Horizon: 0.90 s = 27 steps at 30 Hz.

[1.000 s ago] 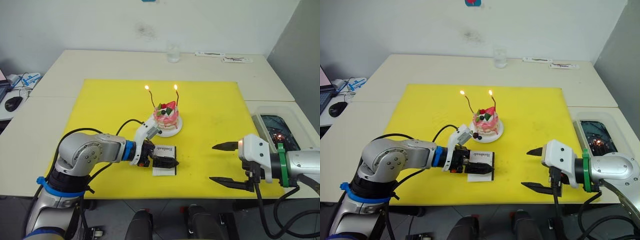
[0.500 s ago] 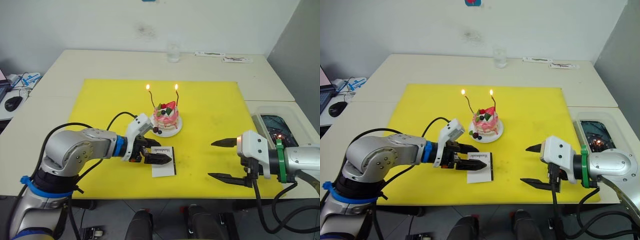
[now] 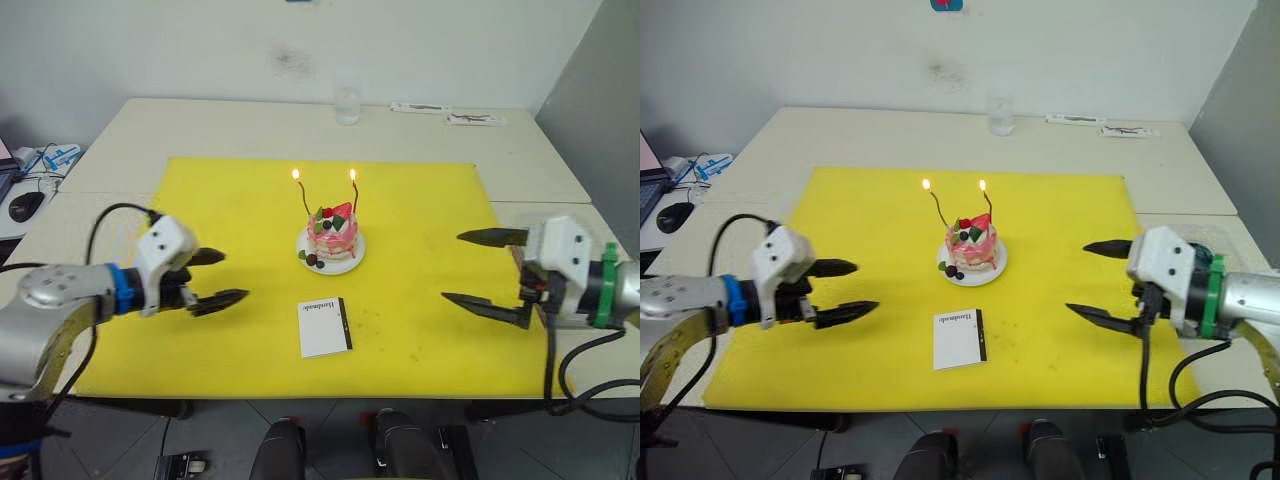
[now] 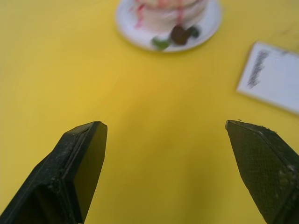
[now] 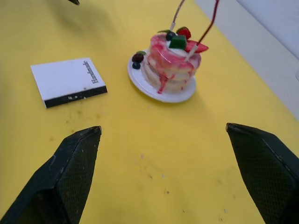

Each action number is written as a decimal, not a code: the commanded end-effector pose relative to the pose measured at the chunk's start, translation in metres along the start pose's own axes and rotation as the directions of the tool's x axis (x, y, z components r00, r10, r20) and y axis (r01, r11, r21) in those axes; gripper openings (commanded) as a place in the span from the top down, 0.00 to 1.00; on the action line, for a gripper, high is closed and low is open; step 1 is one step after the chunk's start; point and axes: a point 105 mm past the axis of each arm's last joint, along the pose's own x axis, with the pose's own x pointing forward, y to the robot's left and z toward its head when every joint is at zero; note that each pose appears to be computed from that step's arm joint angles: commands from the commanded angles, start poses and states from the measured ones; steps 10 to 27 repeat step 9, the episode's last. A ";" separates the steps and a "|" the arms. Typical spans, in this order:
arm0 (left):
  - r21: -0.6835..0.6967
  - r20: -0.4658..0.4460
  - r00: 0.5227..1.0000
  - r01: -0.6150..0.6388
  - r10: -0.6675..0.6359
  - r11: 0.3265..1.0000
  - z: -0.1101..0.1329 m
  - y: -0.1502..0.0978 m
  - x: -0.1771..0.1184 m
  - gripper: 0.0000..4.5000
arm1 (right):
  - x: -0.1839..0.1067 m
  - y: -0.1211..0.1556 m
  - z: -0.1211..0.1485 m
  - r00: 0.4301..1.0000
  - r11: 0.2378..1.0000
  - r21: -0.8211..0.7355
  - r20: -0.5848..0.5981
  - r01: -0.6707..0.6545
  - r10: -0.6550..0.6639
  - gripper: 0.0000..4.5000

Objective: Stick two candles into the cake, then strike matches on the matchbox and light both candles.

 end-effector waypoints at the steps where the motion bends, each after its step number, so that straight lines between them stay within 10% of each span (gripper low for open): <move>1: 0.109 0.013 0.995 -0.101 0.100 0.989 0.000 0.015 -0.024 0.01 | -0.030 -0.013 0.005 1.000 1.000 -0.010 -0.032 0.000 0.000 0.00; 27: 0.054 0.014 0.993 -0.122 0.121 0.991 -0.010 0.014 -0.037 0.01 | -0.056 -0.027 -0.013 0.991 0.999 -0.011 -0.126 0.034 -0.035 0.00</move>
